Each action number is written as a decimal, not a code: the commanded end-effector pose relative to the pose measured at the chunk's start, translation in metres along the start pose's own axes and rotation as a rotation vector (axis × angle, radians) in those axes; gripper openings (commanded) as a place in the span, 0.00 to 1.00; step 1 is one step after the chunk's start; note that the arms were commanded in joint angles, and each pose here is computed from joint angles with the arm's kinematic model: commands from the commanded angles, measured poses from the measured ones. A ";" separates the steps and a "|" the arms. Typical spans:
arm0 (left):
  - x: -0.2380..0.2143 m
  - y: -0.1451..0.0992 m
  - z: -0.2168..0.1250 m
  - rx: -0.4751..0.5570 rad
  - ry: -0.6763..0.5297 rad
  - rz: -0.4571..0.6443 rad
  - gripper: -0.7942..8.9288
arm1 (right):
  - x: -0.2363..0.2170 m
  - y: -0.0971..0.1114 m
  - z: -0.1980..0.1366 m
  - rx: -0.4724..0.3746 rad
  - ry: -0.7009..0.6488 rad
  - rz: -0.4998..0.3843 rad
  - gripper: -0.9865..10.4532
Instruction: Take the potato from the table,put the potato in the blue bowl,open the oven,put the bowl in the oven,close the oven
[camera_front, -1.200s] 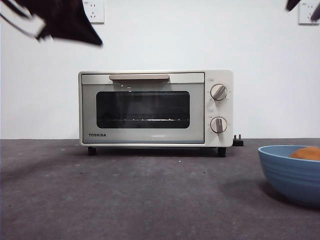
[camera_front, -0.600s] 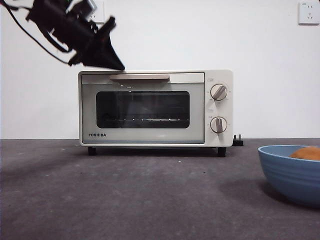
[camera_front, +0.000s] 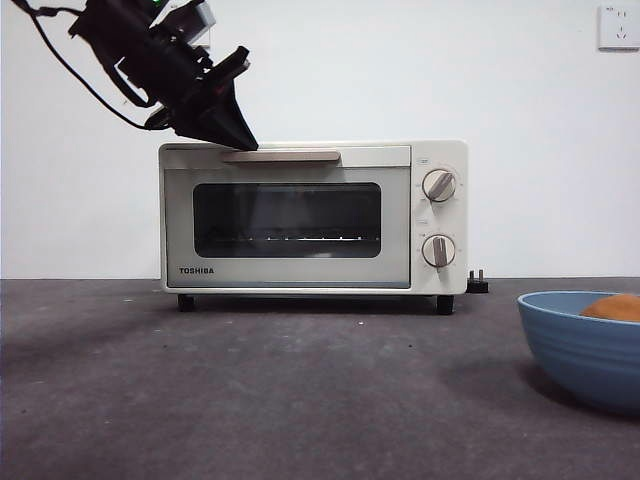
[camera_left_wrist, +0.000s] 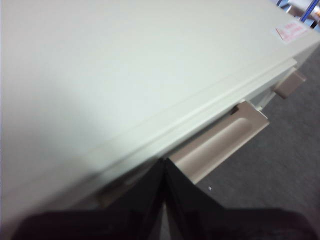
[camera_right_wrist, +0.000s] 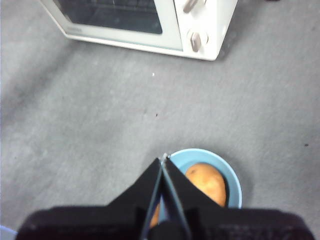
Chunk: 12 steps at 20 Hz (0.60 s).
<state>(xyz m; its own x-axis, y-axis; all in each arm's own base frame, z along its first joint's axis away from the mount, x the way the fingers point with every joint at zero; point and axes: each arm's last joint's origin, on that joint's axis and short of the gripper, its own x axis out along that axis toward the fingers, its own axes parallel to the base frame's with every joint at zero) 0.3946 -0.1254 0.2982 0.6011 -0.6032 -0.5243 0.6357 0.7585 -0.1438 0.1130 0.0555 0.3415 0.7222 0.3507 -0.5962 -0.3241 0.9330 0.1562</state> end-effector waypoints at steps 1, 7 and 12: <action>0.021 -0.007 -0.026 -0.013 0.135 -0.023 0.08 | -0.003 -0.002 -0.002 0.010 -0.026 -0.045 0.08; 0.030 -0.009 -0.065 -0.066 0.155 -0.022 0.08 | -0.019 -0.005 -0.012 0.011 -0.044 -0.069 0.08; 0.018 -0.019 -0.092 -0.087 0.115 0.025 0.08 | -0.024 -0.006 -0.016 0.011 -0.033 -0.072 0.08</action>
<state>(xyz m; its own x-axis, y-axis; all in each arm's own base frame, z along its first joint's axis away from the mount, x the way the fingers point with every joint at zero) 0.3485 -0.1324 0.2593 0.6101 -0.6424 -0.4638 0.6586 0.7366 -0.1538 0.0874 0.0405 0.3445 0.7638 0.2883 -0.5774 -0.2709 0.9553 0.1187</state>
